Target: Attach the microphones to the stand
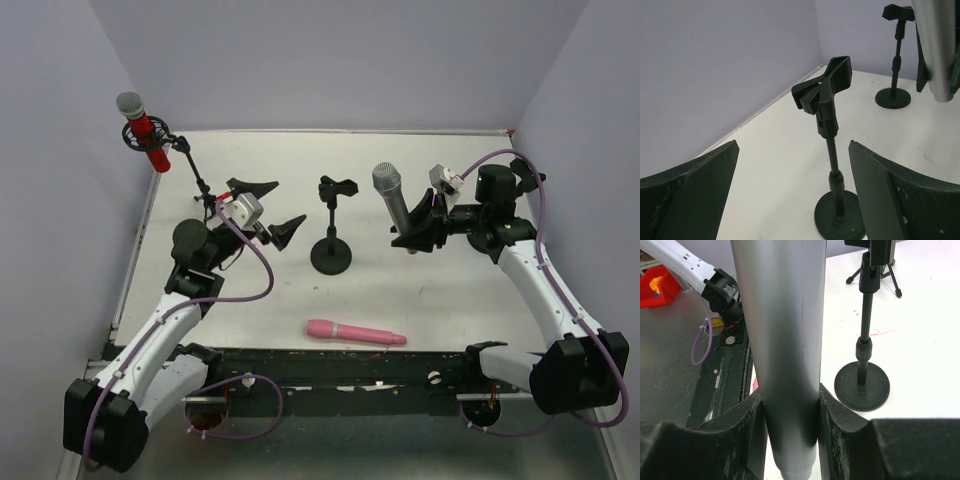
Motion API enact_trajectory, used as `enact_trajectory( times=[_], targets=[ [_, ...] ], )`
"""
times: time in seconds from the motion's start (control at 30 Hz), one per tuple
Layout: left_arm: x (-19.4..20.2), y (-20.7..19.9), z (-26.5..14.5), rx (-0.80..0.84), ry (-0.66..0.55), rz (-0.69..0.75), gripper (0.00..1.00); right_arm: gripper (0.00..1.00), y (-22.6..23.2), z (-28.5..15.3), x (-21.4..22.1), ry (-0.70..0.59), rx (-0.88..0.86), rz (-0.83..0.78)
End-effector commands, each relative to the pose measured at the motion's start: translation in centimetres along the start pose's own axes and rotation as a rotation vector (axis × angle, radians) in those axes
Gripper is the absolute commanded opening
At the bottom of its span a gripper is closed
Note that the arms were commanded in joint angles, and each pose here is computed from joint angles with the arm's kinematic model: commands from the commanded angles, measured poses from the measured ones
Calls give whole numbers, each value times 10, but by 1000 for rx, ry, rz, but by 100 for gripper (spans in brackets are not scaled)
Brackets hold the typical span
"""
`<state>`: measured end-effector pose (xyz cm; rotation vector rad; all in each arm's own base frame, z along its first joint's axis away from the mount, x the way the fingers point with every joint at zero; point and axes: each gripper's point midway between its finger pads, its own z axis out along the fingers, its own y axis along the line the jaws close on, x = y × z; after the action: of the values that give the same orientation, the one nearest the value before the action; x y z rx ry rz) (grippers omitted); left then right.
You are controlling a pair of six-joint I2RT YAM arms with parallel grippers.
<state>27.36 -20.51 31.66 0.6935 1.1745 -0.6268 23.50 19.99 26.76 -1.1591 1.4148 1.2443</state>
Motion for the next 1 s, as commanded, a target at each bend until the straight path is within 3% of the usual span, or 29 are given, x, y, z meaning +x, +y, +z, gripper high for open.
enact_trajectory(
  times=[0.0, 0.2, 0.47, 0.97],
  targets=[
    [3, -22, -2, 368, 49, 65, 99, 1, 7, -1, -3, -21, -34, -19],
    [-1, -14, 21, 534, 25, 128, 99, 1, 6, -1, -3, -22, -38, -10],
    [-2, -9, 49, 679, -10, 0, 99, 1, 6, 0, -1, -21, -42, -4],
    [8, -2, 76, 711, -39, -87, 97, 1, 2, 1, 3, -18, -40, 11]
  ],
)
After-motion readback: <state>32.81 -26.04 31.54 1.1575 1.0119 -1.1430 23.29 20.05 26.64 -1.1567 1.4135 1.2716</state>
